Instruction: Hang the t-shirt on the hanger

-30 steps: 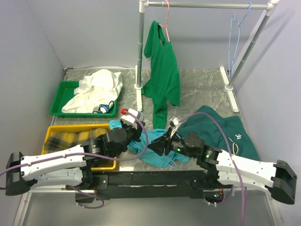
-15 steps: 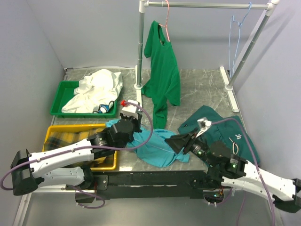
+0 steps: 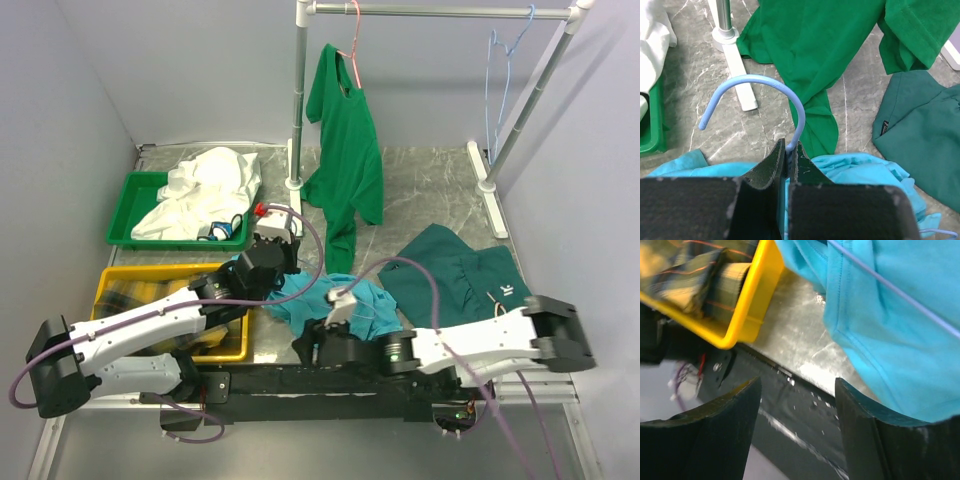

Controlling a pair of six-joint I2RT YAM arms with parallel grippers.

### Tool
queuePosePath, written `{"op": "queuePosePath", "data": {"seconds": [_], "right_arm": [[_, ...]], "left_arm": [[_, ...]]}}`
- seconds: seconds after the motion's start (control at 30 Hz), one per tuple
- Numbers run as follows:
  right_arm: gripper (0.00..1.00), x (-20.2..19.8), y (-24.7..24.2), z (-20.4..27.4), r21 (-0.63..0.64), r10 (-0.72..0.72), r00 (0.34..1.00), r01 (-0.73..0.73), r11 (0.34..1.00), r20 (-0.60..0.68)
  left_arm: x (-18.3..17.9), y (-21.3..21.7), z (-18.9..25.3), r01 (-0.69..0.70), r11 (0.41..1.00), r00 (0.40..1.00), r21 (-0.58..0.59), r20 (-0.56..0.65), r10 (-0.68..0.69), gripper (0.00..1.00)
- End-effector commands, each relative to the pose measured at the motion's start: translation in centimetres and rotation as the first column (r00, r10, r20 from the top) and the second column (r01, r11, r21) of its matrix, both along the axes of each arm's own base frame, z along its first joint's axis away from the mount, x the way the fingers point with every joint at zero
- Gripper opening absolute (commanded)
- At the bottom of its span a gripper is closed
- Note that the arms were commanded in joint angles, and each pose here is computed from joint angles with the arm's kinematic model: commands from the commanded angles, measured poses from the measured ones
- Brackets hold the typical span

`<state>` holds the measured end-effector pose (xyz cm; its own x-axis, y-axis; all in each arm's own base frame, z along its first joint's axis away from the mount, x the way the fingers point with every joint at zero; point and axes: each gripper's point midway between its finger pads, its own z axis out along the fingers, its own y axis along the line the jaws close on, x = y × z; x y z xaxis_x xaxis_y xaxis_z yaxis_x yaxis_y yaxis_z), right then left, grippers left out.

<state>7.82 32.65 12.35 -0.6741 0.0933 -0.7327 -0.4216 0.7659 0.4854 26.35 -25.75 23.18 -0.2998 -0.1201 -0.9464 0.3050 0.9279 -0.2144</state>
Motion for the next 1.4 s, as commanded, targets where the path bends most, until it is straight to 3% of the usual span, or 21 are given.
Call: {"op": "queuePosePath", "data": {"seconds": [0.0, 0.17, 0.57, 0.97, 1.03, 1.1, 1.13, 1.17, 1.23, 1.37], "right_arm": [[0.69, 1.9, 3.0, 0.6, 0.038, -0.140, 0.990, 0.142, 0.989, -0.033], [0.70, 3.4, 4.1, -2.9, -0.007, -0.153, 0.980, 0.153, 0.988, -0.127], [0.73, 5.9, 4.3, -4.7, -0.121, -0.279, 0.957, 0.269, 0.956, -0.079], [0.64, 7.4, 3.0, -8.4, -0.283, -0.380, 0.925, 0.361, 0.889, -0.010], [0.60, 7.6, 2.4, -8.7, -0.302, -0.398, 0.917, 0.383, 0.873, 0.011], [0.46, 7.6, 1.7, -8.9, -0.303, -0.415, 0.910, 0.399, 0.865, 0.013], [0.36, 7.7, 1.6, -8.4, -0.287, -0.421, 0.907, 0.407, 0.867, 0.015], [0.18, 7.6, 1.0, -8.4, -0.290, -0.426, 0.904, 0.413, 0.864, 0.018], [0.04, 7.6, 0.5, -7.3, -0.264, -0.433, 0.901, 0.420, 0.868, 0.011], [0.00, 7.0, -0.8, -5.8, -0.240, -0.431, 0.902, 0.423, 0.874, 0.023]], "left_arm": [[0.0, -0.3, 2.8, 0.016, 0.996, 1.000, -0.091, 0.025, -0.014, 0.01], [-0.1, -0.4, 2.9, 0.026, 0.995, 0.999, -0.100, 0.025, -0.023, 0.01], [-0.3, -0.4, 2.9, 0.034, 0.993, 0.999, -0.110, 0.024, -0.031, 0.01], [-0.4, -0.4, 2.7, 0.042, 0.993, 0.999, -0.112, 0.021, -0.040, 0.01], [-0.4, -0.4, 2.8, 0.043, 0.993, 0.999, -0.111, 0.023, -0.040, 0.01], [-0.5, -0.3, 2.8, 0.041, 0.993, 0.999, -0.112, 0.024, -0.039, 0.01], [-0.4, -0.3, 2.7, 0.040, 0.993, 0.999, -0.110, 0.025, -0.038, 0.01], [-0.4, -0.3, 2.6, 0.037, 0.994, 0.999, -0.107, 0.022, -0.034, 0.01], [-0.3, -0.2, 2.5, 0.029, 0.994, 0.999, -0.107, 0.020, -0.026, 0.01], [-0.2, 0.0, 2.9, 0.016, 0.993, 1.000, -0.119, 0.025, -0.013, 0.01]]}}
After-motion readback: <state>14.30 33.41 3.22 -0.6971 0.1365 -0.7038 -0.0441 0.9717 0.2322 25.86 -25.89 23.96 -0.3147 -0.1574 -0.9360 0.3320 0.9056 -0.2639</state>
